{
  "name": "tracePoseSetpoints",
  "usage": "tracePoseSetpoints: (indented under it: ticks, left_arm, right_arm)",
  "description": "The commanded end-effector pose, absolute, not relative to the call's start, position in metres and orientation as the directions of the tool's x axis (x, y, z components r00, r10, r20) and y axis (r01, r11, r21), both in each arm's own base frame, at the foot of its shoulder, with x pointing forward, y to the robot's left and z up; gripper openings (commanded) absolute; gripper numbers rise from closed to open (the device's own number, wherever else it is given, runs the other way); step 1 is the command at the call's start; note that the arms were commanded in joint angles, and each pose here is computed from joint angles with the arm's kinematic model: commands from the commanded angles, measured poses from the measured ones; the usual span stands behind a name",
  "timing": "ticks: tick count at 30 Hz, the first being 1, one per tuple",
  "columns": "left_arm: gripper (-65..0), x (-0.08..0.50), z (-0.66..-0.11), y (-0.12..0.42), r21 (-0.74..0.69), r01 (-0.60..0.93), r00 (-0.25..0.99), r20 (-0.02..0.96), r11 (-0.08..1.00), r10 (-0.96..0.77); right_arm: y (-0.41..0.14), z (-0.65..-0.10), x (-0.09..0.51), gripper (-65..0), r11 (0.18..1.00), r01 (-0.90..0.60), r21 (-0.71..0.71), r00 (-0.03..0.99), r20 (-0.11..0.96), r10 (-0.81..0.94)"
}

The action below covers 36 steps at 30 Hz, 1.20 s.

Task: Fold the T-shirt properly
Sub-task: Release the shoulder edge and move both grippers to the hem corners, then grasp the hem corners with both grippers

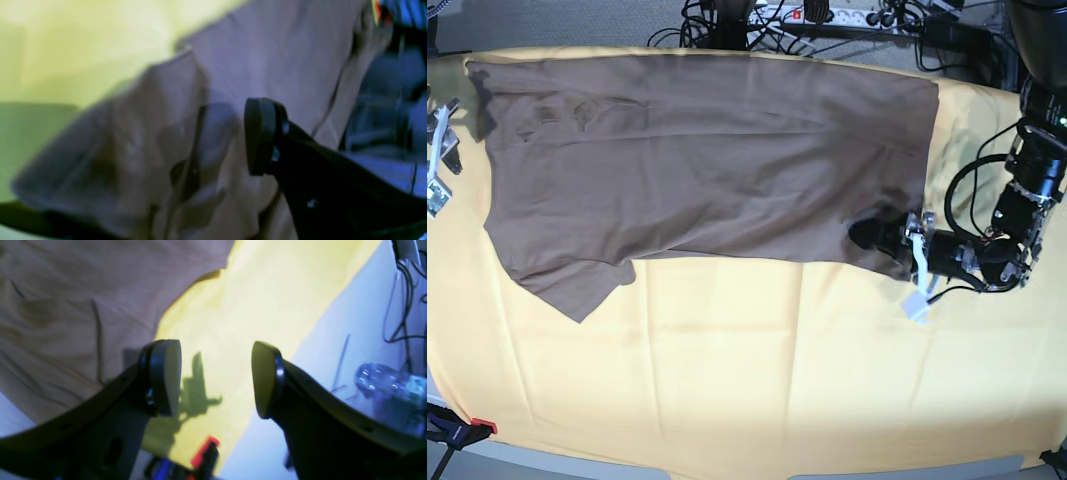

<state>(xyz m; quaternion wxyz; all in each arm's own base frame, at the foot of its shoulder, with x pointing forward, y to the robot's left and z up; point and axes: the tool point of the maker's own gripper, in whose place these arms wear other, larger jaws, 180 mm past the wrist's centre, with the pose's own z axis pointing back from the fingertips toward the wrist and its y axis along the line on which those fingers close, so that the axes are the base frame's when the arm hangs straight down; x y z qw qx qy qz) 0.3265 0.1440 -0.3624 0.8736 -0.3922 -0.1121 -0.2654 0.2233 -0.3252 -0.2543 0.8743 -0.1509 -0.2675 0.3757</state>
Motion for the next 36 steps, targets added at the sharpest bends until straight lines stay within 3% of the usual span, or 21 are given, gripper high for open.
tracePoseSetpoints:
  ticks: [1, 3, 7, 8, 15, 22, 29, 36]
  left_arm:
    - [-32.5, 0.322, -0.362, 0.154, -0.592, 0.577, 0.815, 0.376, 0.563, -0.441]
    - [-35.7, 0.323, -0.358, 0.152, -0.586, 0.591, 0.805, 0.39, 0.554, -0.446]
    - [-62.4, 0.336, -0.35, 0.148, -0.577, 0.6, 0.8, 0.438, 0.554, -0.41]
    - [-65.0, 0.34, -0.348, 0.148, -0.567, 0.605, 0.796, 0.451, 0.558, -0.404]
    - [-65.0, 0.361, -0.34, 0.151, -0.498, 0.639, 0.763, 0.509, 0.587, -0.399]
    - [-65.0, 0.364, -0.336, 0.151, -0.492, 0.643, 0.759, 0.517, 0.587, -0.397]
    - [-65.0, 0.364, -0.336, 0.151, -0.493, 0.643, 0.758, 0.518, 0.587, -0.396]
    - [-65.0, 0.364, -0.335, 0.15, -0.497, 0.641, 0.76, 0.519, 0.585, -0.392]
  right_arm:
    - [-0.325, -0.243, 0.232, -29.4, 0.665, -0.56, -0.495, 0.55, 0.378, 0.745]
    - [-0.321, -0.244, 0.234, -29.4, 0.694, -0.532, -0.486, 0.551, 0.423, 0.719]
    - [-0.31, -0.237, 0.246, -29.4, 0.753, -0.464, -0.468, 0.524, 0.54, 0.658]
    - [-0.307, -0.235, 0.251, -29.4, 0.77, -0.443, -0.46, 0.509, 0.577, 0.638]
    - [-0.327, -0.231, 0.295, -29.4, 0.911, -0.249, -0.33, 0.44, 0.799, 0.41]
    - [-0.36, -0.252, 0.352, -28.7, 0.988, -0.152, -0.032, 0.422, 0.902, 0.094]
    - [-0.36, -0.302, 0.403, -28.6, 0.971, -0.11, 0.211, 0.561, 0.82, -0.115]
    - [-0.32, -0.344, 0.419, -28.6, 0.91, -0.112, 0.4, 0.678, 0.7, -0.224]
